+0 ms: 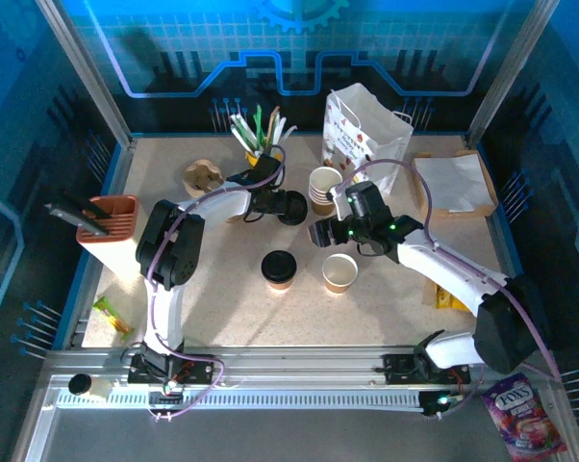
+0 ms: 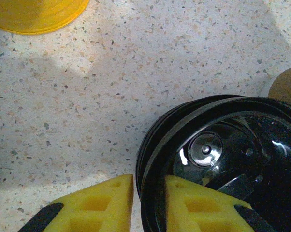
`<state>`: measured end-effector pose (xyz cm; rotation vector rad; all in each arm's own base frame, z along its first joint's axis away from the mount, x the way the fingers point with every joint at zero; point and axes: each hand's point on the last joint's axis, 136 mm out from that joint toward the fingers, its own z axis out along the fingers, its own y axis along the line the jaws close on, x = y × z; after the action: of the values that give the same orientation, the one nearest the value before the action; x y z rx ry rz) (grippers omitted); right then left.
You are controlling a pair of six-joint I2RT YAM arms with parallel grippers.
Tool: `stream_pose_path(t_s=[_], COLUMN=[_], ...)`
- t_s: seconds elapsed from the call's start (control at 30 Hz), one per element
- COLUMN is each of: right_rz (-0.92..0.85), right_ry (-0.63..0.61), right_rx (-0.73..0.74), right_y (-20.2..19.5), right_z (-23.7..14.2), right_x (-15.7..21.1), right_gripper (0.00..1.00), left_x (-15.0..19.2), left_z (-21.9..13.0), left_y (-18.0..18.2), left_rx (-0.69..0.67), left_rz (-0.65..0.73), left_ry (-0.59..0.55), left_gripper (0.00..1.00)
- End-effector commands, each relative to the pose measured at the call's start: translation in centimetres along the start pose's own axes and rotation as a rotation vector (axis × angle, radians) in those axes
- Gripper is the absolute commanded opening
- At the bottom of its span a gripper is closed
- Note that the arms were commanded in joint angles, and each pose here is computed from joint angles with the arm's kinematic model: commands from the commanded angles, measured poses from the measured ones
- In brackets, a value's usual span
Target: Pack the takeout coffee
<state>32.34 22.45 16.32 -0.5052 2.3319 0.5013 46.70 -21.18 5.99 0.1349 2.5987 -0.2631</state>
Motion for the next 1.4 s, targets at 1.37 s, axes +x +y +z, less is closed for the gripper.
stream_pose_path(t_s=[1.37], right_rz=[0.023], right_ry=[0.069], right_rx=[-0.022], right_y=[-0.2], right_z=[2.1], right_x=[1.3], right_gripper=[0.85], left_x=[-1.9], left_z=[-1.6], left_y=[-0.3], left_rx=[-0.011], left_rz=[0.018], left_ry=[-0.082], left_gripper=[0.15])
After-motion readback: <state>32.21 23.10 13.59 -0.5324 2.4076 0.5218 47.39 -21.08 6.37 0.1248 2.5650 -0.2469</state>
